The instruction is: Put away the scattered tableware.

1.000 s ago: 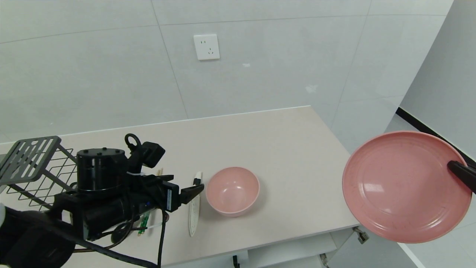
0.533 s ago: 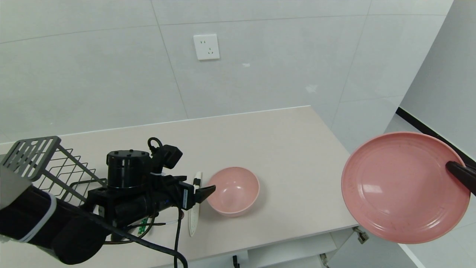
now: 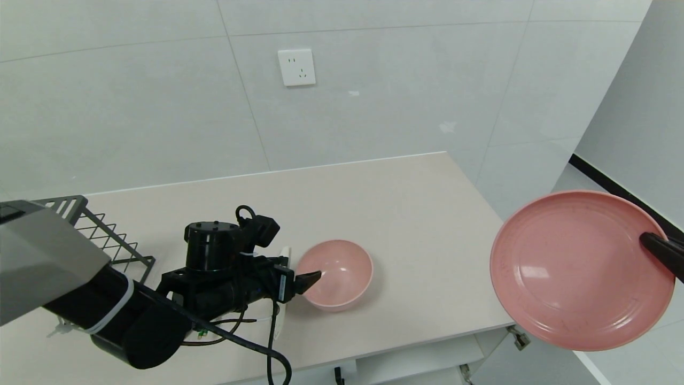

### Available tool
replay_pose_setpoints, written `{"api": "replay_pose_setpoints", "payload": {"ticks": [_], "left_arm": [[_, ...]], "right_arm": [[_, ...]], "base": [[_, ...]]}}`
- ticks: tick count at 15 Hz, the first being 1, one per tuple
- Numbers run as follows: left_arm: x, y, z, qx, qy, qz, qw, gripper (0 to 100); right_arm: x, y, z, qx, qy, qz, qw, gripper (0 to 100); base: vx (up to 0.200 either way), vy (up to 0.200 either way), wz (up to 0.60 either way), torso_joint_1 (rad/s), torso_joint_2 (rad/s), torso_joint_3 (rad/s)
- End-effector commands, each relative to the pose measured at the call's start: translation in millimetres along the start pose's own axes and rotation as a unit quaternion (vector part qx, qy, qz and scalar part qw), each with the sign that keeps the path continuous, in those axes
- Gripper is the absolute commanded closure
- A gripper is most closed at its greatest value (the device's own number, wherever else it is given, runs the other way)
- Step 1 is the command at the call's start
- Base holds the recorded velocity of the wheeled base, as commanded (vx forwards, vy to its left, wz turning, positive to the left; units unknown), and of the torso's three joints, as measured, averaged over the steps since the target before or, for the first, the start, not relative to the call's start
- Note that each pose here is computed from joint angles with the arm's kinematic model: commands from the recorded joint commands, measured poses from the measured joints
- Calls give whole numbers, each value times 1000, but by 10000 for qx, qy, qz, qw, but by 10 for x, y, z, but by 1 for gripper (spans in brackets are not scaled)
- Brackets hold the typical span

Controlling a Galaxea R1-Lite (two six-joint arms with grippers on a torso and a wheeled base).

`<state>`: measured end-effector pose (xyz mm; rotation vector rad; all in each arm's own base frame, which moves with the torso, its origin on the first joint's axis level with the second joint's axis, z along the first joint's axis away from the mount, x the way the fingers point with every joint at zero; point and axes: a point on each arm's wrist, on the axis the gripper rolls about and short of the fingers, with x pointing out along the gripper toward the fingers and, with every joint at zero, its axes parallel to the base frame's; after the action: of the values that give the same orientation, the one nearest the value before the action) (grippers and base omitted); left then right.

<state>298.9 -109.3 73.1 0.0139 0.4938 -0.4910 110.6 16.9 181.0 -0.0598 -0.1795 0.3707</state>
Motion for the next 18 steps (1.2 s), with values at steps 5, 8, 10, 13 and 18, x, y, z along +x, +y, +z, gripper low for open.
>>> {"api": "replay_pose_setpoints", "payload": {"ticks": [5, 8, 10, 13, 18], "left_arm": [[169, -34, -23, -57, -6, -80, 10000, 0], [223, -59, -92, -44, 121, -122, 9998, 0], [244, -54, -156, -62, 235, -124, 9996, 0], [263, -49, -194, -63, 243, -124, 9996, 0], [161, -67, -122, 10, 23, -142, 9999, 100]], "right_arm": [[6, -1, 1, -44, 3, 2, 10000, 100], [8, -2, 6, -48, -12, 1, 10000, 100], [8, -2, 0, -52, 3, 2, 10000, 100], [8, -2, 0, -59, 3, 2, 10000, 100], [7, -2, 12, -75, -27, 8, 10000, 100]], "base": [[0, 0, 0, 0, 0, 0], [0, 0, 0, 0, 0, 0], [0, 0, 0, 0, 0, 0], [0, 0, 0, 0, 0, 0], [0, 0, 0, 0, 0, 0]]}}
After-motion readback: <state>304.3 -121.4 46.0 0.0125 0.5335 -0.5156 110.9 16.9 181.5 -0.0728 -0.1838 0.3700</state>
